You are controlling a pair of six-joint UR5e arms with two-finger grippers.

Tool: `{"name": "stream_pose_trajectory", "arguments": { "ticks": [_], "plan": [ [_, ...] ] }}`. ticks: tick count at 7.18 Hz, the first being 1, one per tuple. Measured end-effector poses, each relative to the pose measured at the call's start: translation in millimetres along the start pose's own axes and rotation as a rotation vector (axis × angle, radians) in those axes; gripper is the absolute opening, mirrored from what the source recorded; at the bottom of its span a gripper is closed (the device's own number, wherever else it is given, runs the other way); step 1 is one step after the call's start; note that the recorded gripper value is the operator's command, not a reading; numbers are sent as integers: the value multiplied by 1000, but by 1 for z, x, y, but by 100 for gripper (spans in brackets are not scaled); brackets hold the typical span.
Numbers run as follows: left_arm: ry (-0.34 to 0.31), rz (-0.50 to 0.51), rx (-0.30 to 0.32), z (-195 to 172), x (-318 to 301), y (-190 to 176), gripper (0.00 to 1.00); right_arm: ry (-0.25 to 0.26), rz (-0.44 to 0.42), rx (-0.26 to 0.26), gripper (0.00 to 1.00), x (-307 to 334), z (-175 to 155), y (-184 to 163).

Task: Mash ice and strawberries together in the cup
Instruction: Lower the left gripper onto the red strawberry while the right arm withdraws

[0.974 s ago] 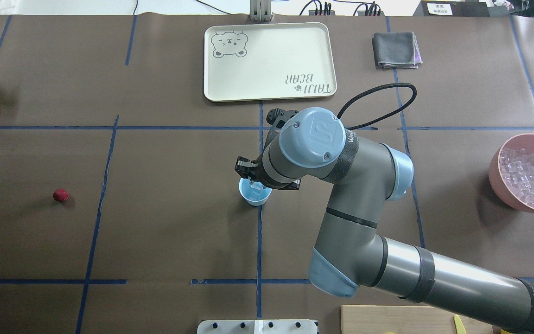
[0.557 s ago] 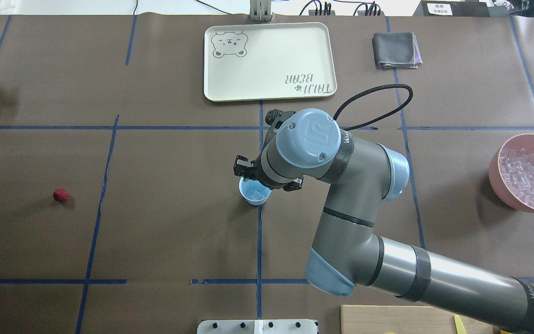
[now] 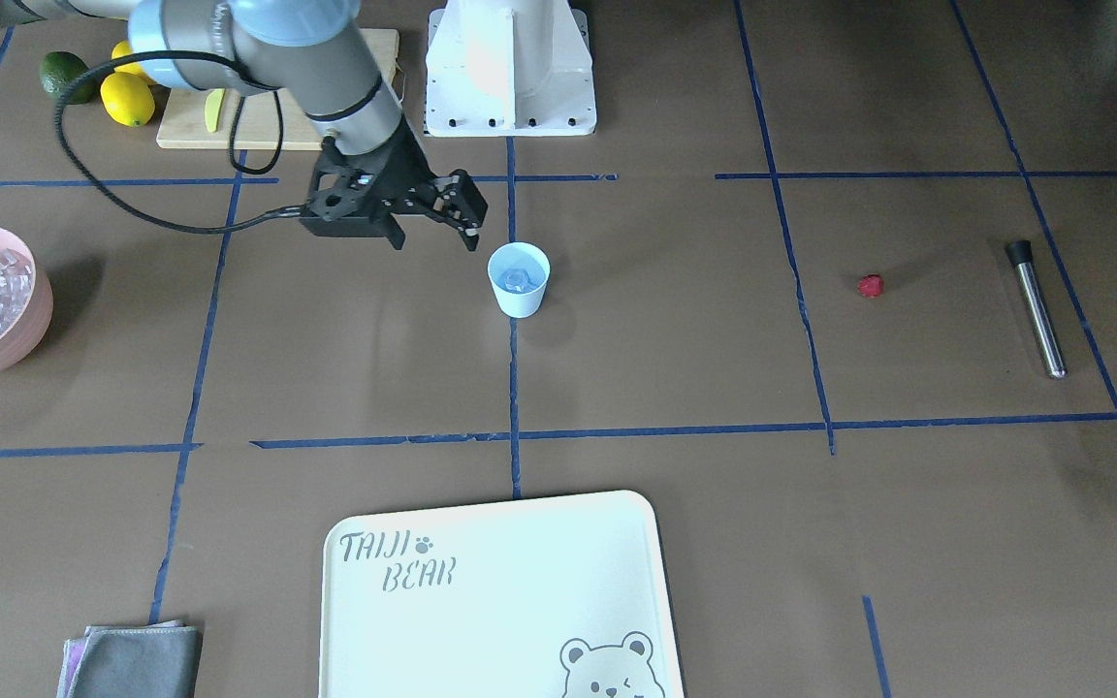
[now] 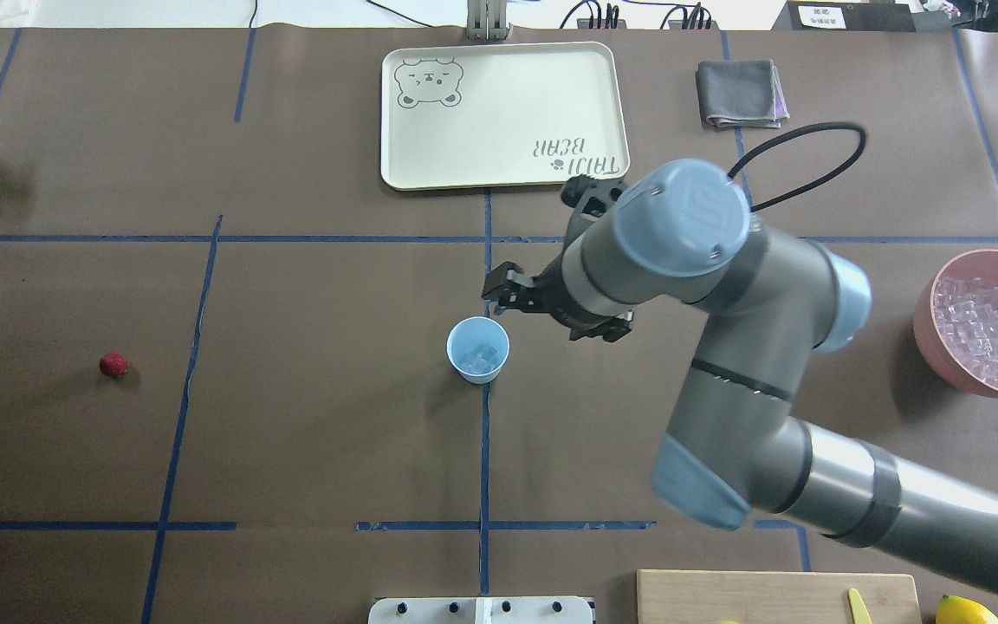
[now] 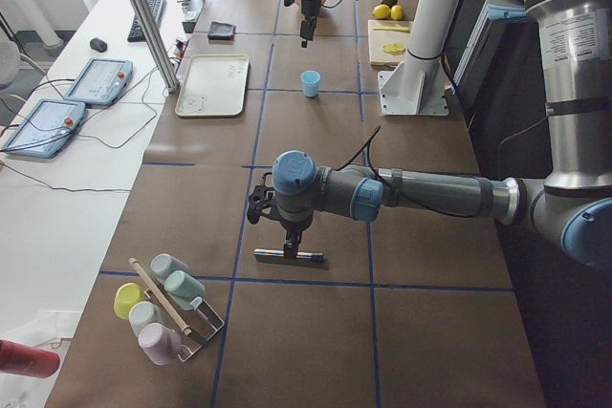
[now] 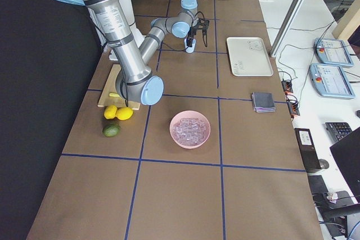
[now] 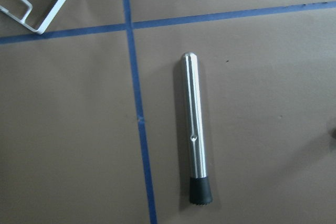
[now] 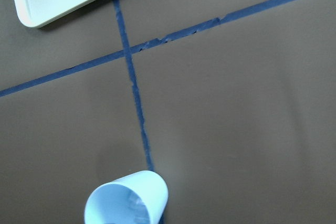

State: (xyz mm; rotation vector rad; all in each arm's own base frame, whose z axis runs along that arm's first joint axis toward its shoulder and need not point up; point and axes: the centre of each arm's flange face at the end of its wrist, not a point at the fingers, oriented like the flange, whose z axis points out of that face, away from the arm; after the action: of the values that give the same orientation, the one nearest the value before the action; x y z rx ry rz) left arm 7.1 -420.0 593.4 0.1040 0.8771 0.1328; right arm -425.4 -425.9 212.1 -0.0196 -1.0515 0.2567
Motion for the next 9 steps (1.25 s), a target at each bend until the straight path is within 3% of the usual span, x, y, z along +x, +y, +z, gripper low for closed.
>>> {"name": "stream_pose_trajectory", "arguments": {
  "ticks": [3, 4, 6, 9],
  "plan": [
    [59, -59, 1, 50, 89, -21, 100, 42, -108, -10, 99, 119, -63, -56],
    [50, -106, 2, 69, 127, -33, 100, 60, -143, -14, 99, 155, -77, -68],
    [9, -141, -3, 119, 201, -43, 100, 87, -197, -26, 99, 199, -88, -79],
    [-12, -165, -39, 157, 229, -41, 100, 98, -219, -32, 99, 214, -89, -81]
  ]
}}
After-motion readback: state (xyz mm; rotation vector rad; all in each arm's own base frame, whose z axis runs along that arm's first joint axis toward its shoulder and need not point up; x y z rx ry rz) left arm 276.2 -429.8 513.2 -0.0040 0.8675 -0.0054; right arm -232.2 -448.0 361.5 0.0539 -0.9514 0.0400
